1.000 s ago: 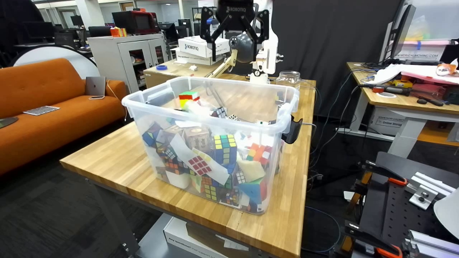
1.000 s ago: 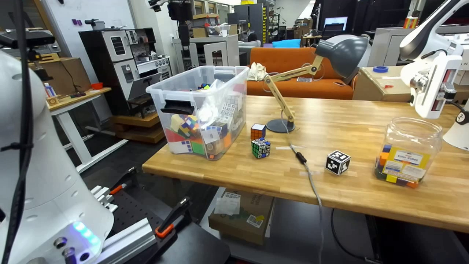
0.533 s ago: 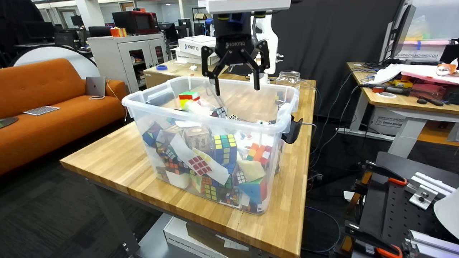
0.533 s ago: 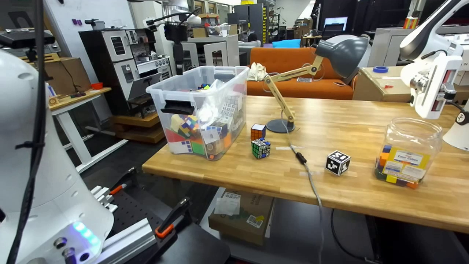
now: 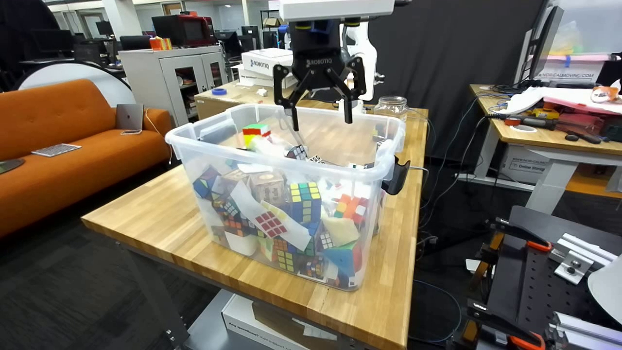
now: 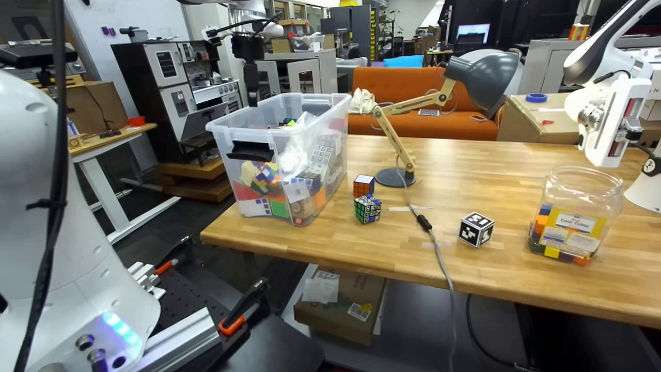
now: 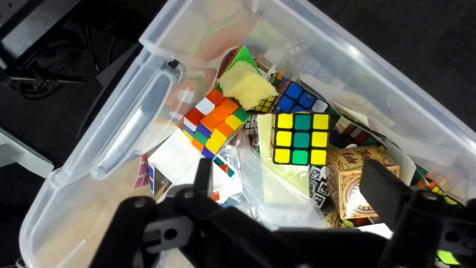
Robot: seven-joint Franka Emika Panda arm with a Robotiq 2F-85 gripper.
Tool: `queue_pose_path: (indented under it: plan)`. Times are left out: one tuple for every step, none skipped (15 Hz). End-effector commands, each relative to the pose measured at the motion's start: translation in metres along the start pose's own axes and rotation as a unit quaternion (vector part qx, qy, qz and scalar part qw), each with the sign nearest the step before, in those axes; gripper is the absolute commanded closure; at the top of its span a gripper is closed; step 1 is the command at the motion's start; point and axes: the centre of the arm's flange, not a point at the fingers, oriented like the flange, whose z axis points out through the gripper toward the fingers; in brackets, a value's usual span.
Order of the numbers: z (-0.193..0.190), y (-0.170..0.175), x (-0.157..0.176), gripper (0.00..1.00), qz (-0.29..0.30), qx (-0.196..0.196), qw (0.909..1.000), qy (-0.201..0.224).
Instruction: Remove one Rubik's cube from the container on the left and place it on the table
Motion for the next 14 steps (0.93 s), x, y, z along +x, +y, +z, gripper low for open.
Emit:
queue_pose_path:
  plan:
    - [0.0, 0.0, 0.0, 0.0, 0.0, 0.0, 1.0, 0.0]
    - [0.002, -0.002, 0.002, 0.0, 0.001, 0.001, 1.0, 0.003]
    - [0.006, -0.004, 0.004, 0.0, 0.0, 0.001, 1.0, 0.001]
    - [0.01, -0.006, 0.006, 0.0, -0.002, 0.0, 1.0, -0.002]
    - [0.017, -0.008, 0.008, 0.0, -0.005, 0.001, 1.0, -0.008]
    - [0.025, -0.01, 0.01, 0.0, -0.009, 0.002, 0.9999, -0.014]
    - [0.033, -0.012, 0.013, 0.0, -0.014, 0.004, 0.9997, -0.02]
    - [0.041, -0.014, 0.016, 0.0, -0.018, 0.005, 0.9995, -0.024]
    - [0.048, -0.017, 0.019, 0.0, -0.023, 0.008, 0.9993, -0.029]
    - [0.055, -0.019, 0.021, 0.0, -0.027, 0.009, 0.9991, -0.032]
    - [0.062, -0.02, 0.023, 0.0, -0.031, 0.011, 0.9988, -0.037]
    - [0.067, -0.022, 0.024, 0.0, -0.034, 0.012, 0.9985, -0.04]
    - [0.072, -0.023, 0.025, 0.0, -0.036, 0.015, 0.9983, -0.044]
    - [0.077, -0.024, 0.025, 0.0, -0.04, 0.016, 0.9979, -0.049]
